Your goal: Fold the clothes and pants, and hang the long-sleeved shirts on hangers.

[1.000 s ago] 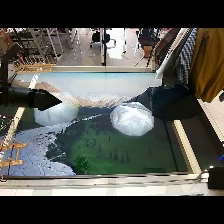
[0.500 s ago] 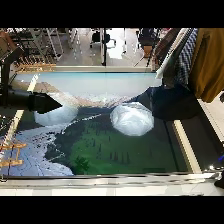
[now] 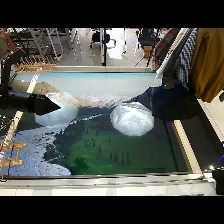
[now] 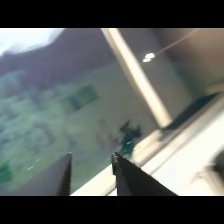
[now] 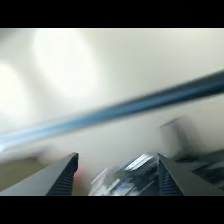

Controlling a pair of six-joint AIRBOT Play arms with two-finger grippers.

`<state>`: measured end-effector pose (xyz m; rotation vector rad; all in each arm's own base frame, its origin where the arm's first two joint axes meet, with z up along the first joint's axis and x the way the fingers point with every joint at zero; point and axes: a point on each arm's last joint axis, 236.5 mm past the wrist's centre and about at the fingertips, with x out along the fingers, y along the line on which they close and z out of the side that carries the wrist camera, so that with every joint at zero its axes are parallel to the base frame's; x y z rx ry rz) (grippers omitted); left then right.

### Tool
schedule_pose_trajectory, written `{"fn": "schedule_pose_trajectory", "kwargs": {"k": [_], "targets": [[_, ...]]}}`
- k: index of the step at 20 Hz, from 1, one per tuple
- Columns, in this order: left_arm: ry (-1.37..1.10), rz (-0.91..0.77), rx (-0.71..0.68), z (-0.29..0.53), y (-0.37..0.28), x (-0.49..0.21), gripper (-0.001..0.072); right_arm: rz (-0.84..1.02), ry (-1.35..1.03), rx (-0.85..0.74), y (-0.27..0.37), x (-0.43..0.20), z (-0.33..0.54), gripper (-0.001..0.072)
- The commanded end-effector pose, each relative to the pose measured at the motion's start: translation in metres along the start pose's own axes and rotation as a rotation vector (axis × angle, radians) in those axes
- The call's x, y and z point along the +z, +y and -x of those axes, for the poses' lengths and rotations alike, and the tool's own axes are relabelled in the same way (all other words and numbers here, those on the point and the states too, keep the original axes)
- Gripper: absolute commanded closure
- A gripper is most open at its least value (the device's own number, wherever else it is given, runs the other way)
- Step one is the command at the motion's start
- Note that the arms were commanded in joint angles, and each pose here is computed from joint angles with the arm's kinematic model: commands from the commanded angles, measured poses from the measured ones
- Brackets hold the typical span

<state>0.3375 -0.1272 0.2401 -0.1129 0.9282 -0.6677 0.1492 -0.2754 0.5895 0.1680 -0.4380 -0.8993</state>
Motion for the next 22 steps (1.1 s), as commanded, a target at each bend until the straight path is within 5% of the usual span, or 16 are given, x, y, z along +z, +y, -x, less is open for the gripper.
{"fn": "schedule_pose_trajectory", "kwargs": {"k": [1, 4, 6, 8, 9, 12, 22], "targets": [[0.098, 0.047, 0.412, 0.024, 0.091, -0.026, 0.0498, 0.097, 0.439, 0.583, 0.141, -0.124, 0.044, 0.024], [0.168, 0.153, 0.915, 0.099, 0.18, -0.051, 0.0495, 0.17, 1.108, 0.917, 0.192, -0.306, 0.133, 0.0282], [0.189, 0.148, 1.024, 0.121, 0.194, -0.055, 0.0496, 0.279, 1.331, 1.007, 0.213, -0.387, 0.179, 0.0282], [0.191, 0.148, 1.028, 0.121, 0.195, -0.055, 0.0496, 0.441, 1.266, 0.962, 0.229, -0.435, 0.168, 0.0284], [0.192, 0.148, 1.017, 0.118, 0.194, -0.055, 0.0495, 0.502, 1.174, 0.938, 0.239, -0.442, 0.152, 0.0344], [0.196, 0.149, 1.007, 0.114, 0.194, -0.055, 0.0496, 0.518, 0.895, 0.893, 0.267, -0.42, 0.104, 0.0671], [0.196, 0.149, 1.007, 0.114, 0.194, -0.055, 0.0495, 0.484, 0.828, 0.893, 0.276, -0.406, 0.096, 0.0673]]}}
